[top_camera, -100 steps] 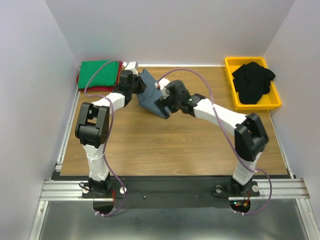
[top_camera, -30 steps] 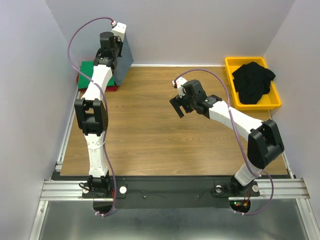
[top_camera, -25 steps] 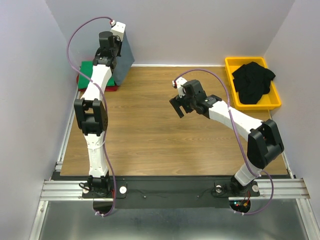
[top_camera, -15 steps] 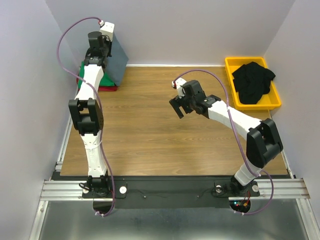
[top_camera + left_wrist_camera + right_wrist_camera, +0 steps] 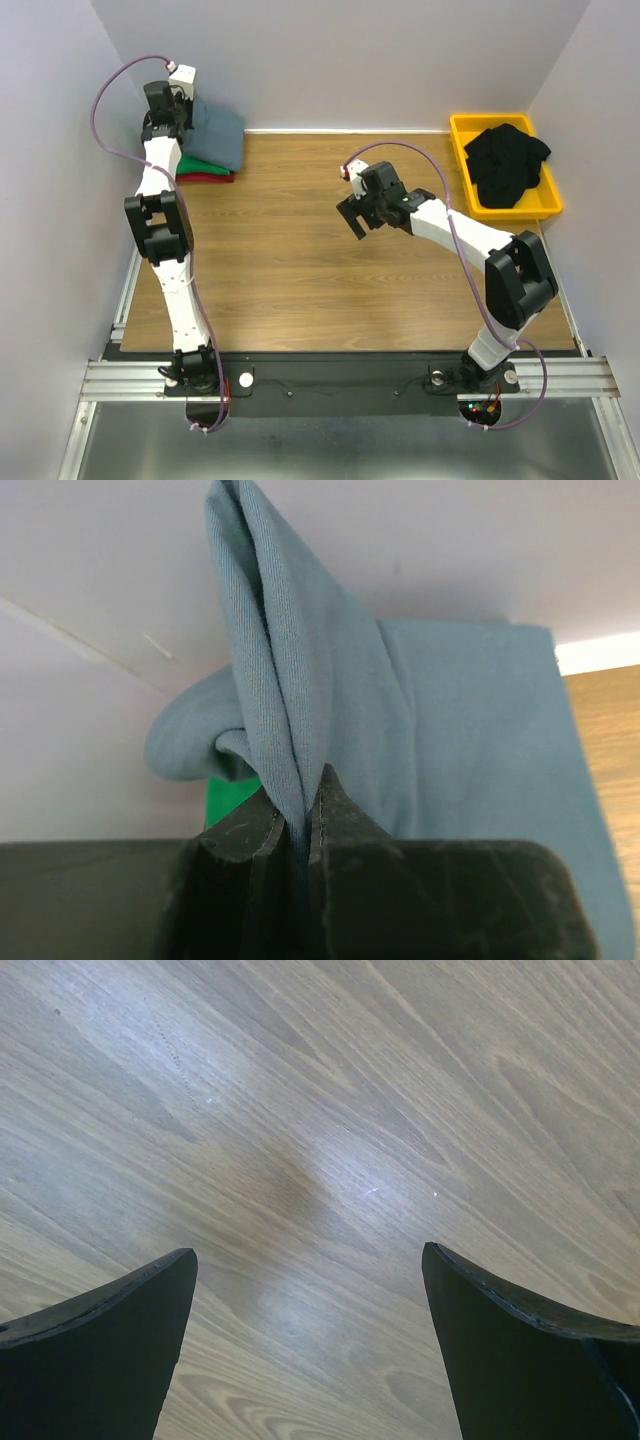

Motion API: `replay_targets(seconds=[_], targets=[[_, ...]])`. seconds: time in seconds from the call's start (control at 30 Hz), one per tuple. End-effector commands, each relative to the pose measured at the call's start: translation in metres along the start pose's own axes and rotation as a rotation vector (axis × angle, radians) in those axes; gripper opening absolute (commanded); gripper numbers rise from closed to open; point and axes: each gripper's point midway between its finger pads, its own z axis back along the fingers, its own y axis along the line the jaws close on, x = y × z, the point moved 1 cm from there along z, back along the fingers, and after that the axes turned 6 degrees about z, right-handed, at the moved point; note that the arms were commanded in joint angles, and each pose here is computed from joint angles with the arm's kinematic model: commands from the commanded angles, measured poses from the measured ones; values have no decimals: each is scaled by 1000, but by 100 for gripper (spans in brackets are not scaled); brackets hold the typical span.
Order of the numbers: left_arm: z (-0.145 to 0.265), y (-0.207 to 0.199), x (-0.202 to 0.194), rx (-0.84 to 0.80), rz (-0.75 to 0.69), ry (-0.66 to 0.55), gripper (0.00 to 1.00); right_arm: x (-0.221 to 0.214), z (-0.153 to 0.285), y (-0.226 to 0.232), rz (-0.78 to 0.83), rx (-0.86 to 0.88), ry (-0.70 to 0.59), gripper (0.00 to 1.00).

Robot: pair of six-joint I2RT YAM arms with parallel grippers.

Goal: Fold and stack the t-shirts
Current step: Neatly place the folded tshirt to the corner

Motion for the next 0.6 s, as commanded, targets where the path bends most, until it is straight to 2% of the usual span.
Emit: replay_targets(seconds=[0.0,0.07,0.17,0.2,0.23,0.27,0.43,0.57], targets=[[3,26,44,-11,-30,-146,7,23,4,-5,-9,-4,-48,100],[0,42,33,-5,-15,-136,9,23,3,-4,-5,-1,-43,100],[-6,56,18,4,-3,-115,18,24,0,-4,-7,2,-37,100],[-7,65,12,14,4,-108,24,23,0,-3,-6,8,-34,100],[-7,70,10,24,9,-106,37,24,-1,-3,-6,9,-35,100],[-6,74,8,32,15,-103,43,24,-1,-3,-6,9,-35,100],[11,100,23,89,-2,-122,50,25,-1,-2,-11,18,-34,100],[29,116,40,173,-63,-125,52,27,3,-2,-13,19,-42,100]])
